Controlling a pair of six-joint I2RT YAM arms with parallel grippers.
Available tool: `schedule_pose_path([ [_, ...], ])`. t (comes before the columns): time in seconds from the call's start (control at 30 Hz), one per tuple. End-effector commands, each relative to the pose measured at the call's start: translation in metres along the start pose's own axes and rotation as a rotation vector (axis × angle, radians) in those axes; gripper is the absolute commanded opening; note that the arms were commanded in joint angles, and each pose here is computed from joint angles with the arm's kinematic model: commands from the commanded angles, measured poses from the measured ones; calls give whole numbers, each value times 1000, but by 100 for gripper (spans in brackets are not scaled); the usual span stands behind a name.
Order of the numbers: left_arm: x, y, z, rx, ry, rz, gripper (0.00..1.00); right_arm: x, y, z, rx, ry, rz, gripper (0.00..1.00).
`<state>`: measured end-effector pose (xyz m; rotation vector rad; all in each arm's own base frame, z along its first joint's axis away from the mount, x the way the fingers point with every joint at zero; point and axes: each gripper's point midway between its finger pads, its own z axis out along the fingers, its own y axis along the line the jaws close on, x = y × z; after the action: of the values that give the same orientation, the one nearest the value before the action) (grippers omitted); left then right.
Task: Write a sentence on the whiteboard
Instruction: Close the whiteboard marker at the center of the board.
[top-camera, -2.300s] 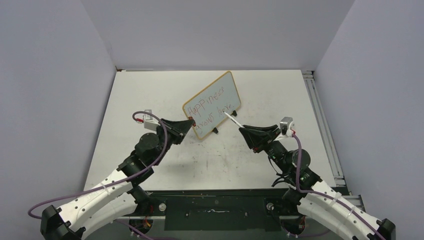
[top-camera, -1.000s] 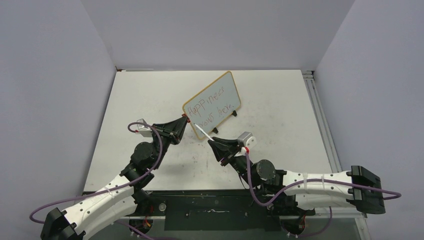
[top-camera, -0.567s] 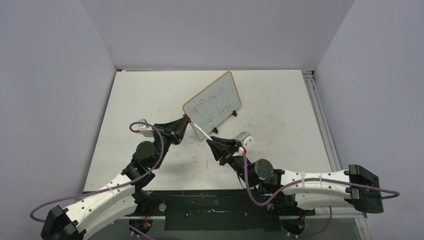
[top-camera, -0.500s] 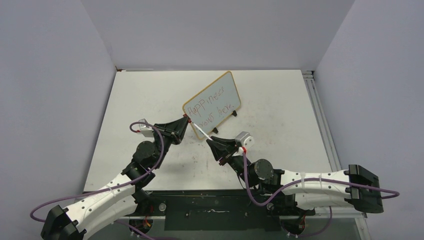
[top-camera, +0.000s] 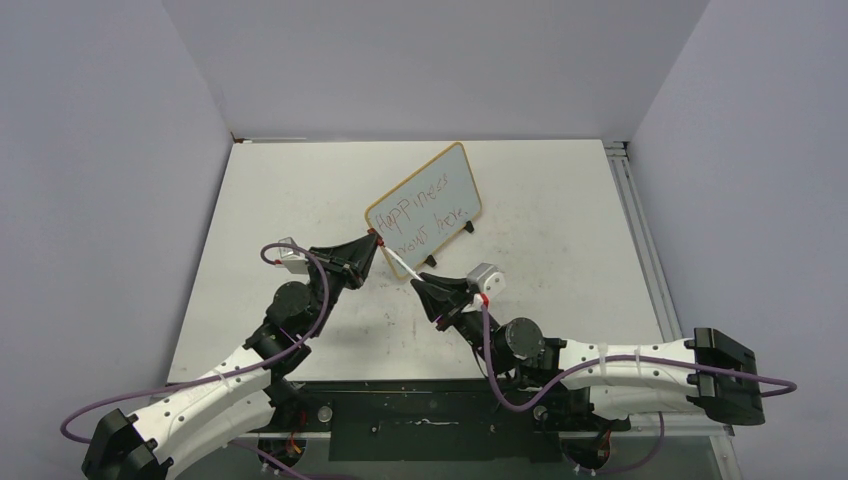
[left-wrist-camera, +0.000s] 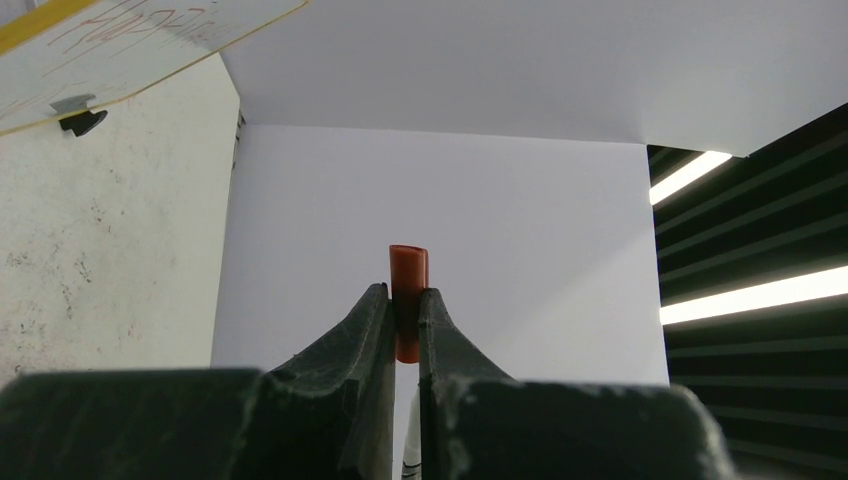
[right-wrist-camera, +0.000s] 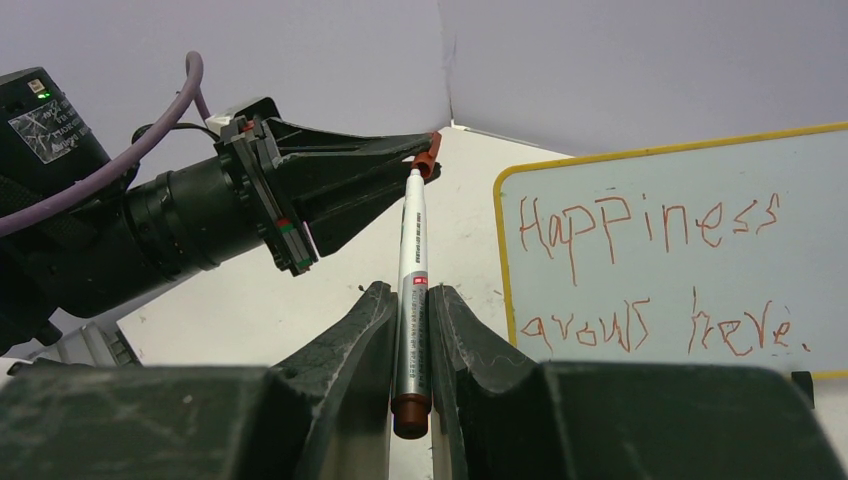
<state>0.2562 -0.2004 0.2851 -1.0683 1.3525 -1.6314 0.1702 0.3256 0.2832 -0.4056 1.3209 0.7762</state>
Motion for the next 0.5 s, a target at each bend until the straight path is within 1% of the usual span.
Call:
schedule_pose_path([
  [0.0,2,-23,-1,73,11,-38,0,-29,6,9,6,-77,45,5],
  [0.47,3,-24,-1,78,19,-45,0,-24,3,12,24,-65,34,5],
])
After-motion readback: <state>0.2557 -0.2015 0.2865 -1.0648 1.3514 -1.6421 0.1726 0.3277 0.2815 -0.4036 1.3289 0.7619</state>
